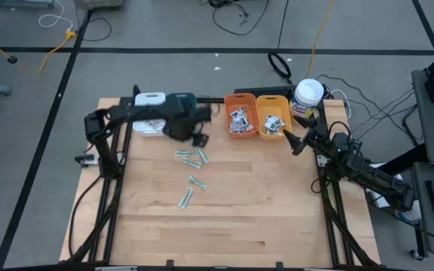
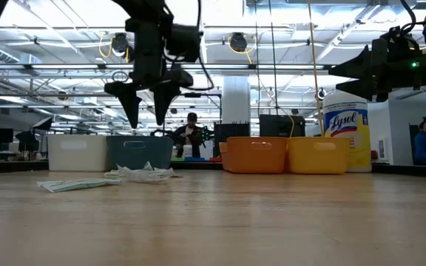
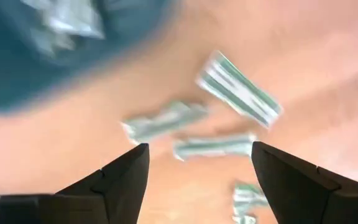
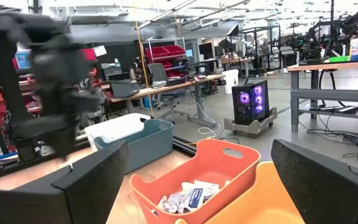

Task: Pick & Place First Aid Supplies
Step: Put the bandage pack into the blue bin

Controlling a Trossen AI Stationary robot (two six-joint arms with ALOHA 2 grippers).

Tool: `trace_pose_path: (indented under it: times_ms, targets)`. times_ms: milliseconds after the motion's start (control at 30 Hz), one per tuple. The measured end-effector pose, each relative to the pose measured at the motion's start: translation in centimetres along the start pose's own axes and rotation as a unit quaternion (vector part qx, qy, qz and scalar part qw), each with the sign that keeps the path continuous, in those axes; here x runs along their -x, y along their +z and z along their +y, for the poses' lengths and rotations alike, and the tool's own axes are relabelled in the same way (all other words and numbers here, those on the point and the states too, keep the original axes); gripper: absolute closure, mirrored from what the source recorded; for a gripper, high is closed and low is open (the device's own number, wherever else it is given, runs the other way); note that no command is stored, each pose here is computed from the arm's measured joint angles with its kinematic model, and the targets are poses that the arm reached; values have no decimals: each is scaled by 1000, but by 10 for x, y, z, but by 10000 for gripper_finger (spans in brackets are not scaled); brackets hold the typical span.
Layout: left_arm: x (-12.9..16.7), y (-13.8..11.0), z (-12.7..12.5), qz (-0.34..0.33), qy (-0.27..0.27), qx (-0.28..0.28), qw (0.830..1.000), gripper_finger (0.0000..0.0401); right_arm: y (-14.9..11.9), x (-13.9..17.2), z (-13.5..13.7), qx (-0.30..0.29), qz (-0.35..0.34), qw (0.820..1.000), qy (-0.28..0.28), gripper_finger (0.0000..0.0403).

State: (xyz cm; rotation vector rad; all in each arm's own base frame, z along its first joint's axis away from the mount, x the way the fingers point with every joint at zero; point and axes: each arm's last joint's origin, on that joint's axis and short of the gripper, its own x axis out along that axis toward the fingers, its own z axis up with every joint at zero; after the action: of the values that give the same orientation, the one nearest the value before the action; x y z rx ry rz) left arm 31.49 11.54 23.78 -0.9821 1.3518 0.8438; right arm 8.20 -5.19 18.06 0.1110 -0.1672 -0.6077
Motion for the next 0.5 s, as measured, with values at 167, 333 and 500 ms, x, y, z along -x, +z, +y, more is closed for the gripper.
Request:
trace_pose_path:
  times_ms: [167, 333, 500]
  targets:
    - [-13, -58, -30, -4, -16, -26, 1000, 120, 0, 0, 0, 0, 0, 1000, 0, 11]
    - [-25, -117, -52, 13, -26, -33, 999, 115, 0, 0, 0, 0, 0, 1000, 0, 11]
    - [-29, -159, -62, 25, -17, -41, 999, 122, 0, 0, 0, 0, 0, 1000, 0, 11]
